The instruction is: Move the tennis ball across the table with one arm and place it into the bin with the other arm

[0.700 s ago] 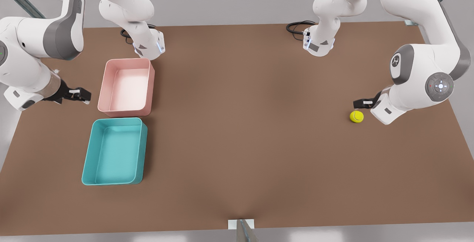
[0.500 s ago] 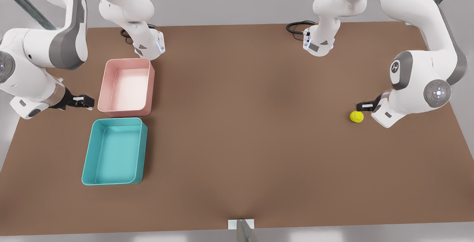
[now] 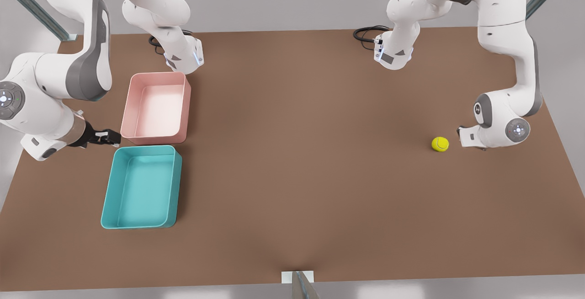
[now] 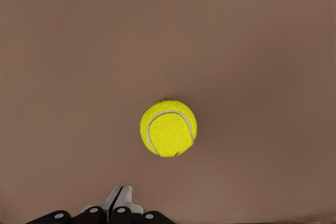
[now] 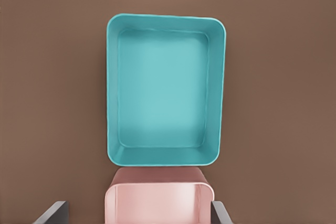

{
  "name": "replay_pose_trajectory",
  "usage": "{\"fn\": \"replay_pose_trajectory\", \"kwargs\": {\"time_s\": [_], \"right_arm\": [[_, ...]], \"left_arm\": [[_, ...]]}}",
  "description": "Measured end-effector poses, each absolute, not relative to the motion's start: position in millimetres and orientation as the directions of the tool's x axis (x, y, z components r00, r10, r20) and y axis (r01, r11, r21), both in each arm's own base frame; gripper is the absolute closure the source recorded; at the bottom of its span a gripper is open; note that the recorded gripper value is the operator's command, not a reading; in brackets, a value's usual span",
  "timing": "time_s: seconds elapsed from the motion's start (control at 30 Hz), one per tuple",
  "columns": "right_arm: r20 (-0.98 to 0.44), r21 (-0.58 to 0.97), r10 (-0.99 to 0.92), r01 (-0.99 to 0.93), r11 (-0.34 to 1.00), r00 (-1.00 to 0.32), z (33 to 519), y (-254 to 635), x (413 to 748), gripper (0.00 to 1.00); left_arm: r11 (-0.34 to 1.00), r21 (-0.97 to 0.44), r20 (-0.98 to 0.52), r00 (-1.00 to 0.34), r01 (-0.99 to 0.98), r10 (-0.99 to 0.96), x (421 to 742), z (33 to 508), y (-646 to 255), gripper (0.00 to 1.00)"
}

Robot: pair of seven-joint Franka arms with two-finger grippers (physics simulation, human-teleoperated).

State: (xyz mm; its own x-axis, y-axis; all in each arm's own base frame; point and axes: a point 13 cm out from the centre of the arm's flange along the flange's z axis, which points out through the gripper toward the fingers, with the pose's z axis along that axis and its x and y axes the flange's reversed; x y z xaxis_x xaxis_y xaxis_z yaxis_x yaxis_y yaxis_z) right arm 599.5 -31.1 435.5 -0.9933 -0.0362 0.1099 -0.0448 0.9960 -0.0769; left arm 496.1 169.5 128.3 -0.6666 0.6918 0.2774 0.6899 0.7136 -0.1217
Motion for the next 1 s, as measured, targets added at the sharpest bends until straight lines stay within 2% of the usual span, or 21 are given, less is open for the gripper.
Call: {"fn": "replay_pose_trajectory", "kwargs": {"time_s": [0.07,0.17,0.27,0.37,0.63,1.0], "right_arm": [[0.107,-0.077,-0.039,-0.047,0.996,-0.994,435,-31,601,0.00],[0.103,-0.076,-0.041,-0.049,0.996,-0.994,435,-31,602,0.00],[0.101,-0.076,-0.045,-0.053,0.996,-0.994,435,-31,603,0.00],[0.101,-0.075,-0.048,-0.056,0.996,-0.994,434,-30,603,0.00],[0.105,-0.069,-0.056,-0.063,0.996,-0.993,432,-28,603,0.00],[0.114,-0.063,-0.061,-0.068,0.996,-0.992,428,-26,603,0.00]], "left_arm": [[0.599,-0.139,0.239,-0.561,0.788,0.793,490,111,170,0.79],[0.412,-0.124,0.187,-0.387,0.903,0.903,503,107,168,0.79],[0.249,-0.124,0.157,-0.229,0.961,0.961,508,101,174,0.79],[0.143,-0.145,0.138,-0.123,0.979,0.983,499,92,179,0.79],[0.036,-0.194,0.118,-0.013,0.980,0.993,482,71,198,0.79],[-0.038,-0.237,0.098,0.063,0.971,0.993,472,48,197,0.79]]}}
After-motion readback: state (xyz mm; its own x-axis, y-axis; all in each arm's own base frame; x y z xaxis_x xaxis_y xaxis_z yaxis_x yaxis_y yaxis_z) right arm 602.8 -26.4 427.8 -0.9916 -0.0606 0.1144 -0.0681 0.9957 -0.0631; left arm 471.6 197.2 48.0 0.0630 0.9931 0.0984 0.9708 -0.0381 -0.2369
